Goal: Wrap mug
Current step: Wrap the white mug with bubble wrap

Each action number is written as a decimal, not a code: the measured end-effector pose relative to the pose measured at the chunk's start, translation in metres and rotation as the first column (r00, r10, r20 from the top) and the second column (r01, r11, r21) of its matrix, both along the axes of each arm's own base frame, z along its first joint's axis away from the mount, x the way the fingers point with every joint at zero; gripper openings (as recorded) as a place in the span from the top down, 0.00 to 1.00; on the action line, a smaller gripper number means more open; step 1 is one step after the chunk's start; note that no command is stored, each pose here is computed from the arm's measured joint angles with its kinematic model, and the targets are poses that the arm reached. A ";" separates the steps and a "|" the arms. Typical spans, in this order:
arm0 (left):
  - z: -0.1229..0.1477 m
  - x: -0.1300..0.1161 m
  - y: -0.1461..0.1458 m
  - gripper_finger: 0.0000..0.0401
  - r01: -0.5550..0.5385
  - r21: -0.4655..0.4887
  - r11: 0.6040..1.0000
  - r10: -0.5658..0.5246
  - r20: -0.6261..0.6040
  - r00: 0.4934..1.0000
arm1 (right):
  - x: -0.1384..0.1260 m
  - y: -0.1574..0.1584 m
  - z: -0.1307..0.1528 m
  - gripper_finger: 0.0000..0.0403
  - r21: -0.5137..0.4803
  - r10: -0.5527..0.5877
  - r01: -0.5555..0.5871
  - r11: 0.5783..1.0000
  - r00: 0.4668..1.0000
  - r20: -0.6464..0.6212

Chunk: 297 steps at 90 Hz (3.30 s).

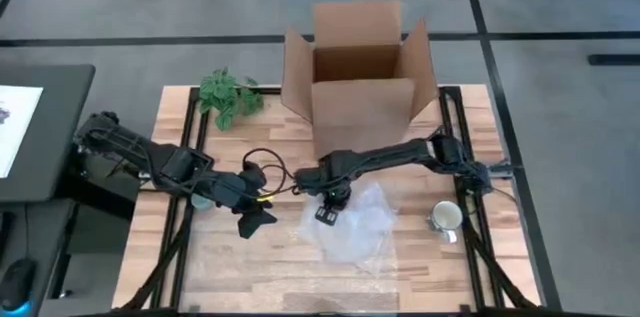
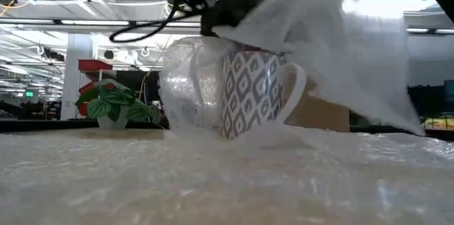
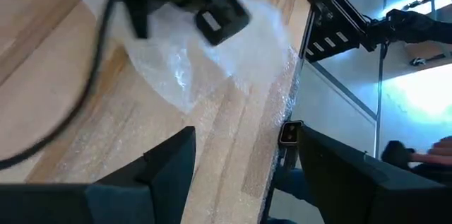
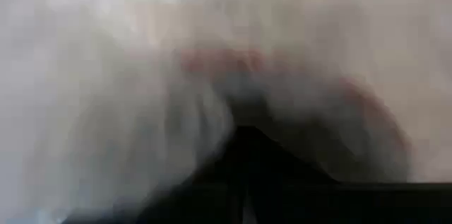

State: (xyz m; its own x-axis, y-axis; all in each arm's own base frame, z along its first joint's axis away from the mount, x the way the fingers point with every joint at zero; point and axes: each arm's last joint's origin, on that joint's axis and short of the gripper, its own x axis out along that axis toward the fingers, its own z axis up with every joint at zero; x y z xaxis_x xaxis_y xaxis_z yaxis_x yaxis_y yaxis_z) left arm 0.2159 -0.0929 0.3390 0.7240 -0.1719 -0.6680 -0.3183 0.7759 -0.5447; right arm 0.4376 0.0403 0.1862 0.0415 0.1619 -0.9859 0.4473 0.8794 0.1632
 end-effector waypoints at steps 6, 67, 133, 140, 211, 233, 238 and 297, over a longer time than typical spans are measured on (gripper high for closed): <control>0.000 0.000 0.000 0.44 0.000 0.000 1.000 0.000 0.000 1.000 | 0.004 -0.002 -0.001 1.00 -0.001 -0.002 0.002 1.000 1.000 0.031; 0.000 0.000 0.000 0.44 0.000 0.000 1.000 0.000 -0.001 1.000 | 0.002 -0.004 0.100 1.00 -0.024 0.016 -0.013 1.000 0.990 0.142; -0.001 -0.003 0.001 0.44 0.001 0.004 1.000 -0.001 -0.028 1.000 | 0.039 0.008 0.012 1.00 -0.066 0.131 -0.127 0.990 0.990 0.052; -0.001 -0.004 0.001 0.44 -0.001 0.000 1.000 0.001 -0.024 1.000 | 0.035 0.007 0.022 1.00 -0.066 0.128 -0.124 0.990 0.990 0.062; 0.005 -0.011 0.004 0.44 -0.003 0.011 1.000 0.003 -0.001 1.000 | 0.006 0.001 0.015 1.00 -0.168 0.054 -0.057 0.984 0.998 -0.023; 0.005 -0.011 0.004 0.44 -0.002 0.011 1.000 0.002 -0.004 1.000 | 0.008 0.001 0.007 1.00 -0.143 0.059 -0.057 0.988 0.998 0.009; 0.005 -0.011 0.004 0.44 -0.002 0.011 1.000 0.002 -0.004 1.000 | 0.009 0.001 0.012 1.00 -0.138 0.059 -0.055 0.989 0.998 0.026; 0.004 -0.011 0.005 0.44 -0.001 0.014 1.000 0.001 -0.012 1.000 | -0.009 0.010 0.072 1.00 0.051 0.130 -0.138 0.989 0.982 0.139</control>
